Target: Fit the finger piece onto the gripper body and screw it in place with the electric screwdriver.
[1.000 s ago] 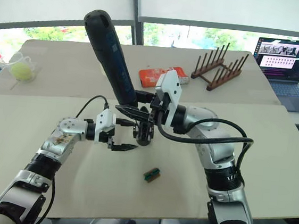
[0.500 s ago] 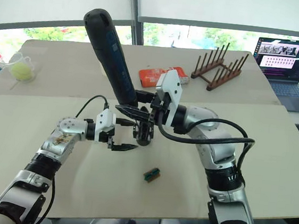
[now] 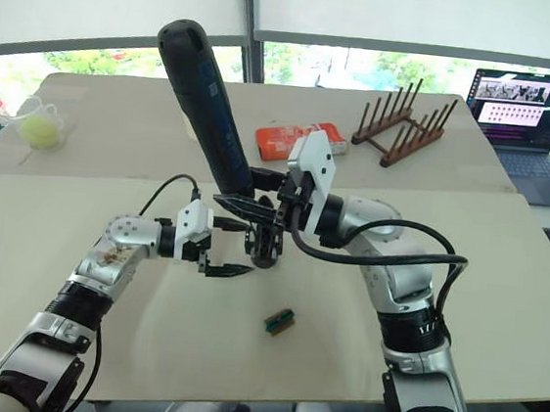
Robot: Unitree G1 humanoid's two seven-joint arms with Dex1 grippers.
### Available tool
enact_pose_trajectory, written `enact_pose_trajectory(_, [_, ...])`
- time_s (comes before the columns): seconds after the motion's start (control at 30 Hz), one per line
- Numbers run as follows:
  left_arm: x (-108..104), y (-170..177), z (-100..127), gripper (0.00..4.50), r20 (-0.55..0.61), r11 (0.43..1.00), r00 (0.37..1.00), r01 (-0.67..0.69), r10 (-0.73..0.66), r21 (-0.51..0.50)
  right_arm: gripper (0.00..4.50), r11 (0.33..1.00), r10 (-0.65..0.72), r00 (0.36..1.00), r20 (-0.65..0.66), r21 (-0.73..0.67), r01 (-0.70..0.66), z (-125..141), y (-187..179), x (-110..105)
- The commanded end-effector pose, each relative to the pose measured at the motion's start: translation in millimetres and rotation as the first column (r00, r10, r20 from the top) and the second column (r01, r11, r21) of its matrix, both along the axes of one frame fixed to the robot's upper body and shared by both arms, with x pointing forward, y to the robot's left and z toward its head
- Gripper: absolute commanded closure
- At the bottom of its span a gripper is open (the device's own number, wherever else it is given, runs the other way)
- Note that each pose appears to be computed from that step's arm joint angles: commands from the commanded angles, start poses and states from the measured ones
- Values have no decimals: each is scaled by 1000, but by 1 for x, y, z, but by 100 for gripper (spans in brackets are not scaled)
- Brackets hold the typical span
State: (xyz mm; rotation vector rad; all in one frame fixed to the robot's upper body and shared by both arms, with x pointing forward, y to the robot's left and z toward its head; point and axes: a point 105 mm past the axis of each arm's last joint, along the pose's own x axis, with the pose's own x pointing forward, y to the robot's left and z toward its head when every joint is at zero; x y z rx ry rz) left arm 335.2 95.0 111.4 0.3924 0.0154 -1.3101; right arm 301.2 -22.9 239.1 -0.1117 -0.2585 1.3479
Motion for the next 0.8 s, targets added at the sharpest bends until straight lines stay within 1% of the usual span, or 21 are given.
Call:
enact_pose_trajectory(0.03, [4, -1, 10, 0, 41, 1000, 999, 1, -1, -8, 259, 999, 22, 997, 80, 43, -26, 19, -2, -11])
enact_pose_trajectory(0.8, [4, -2, 10, 0, 42, 1000, 999, 3, -3, -11, 259, 998, 34, 996, 82, 44, -37, 20, -1, -15])
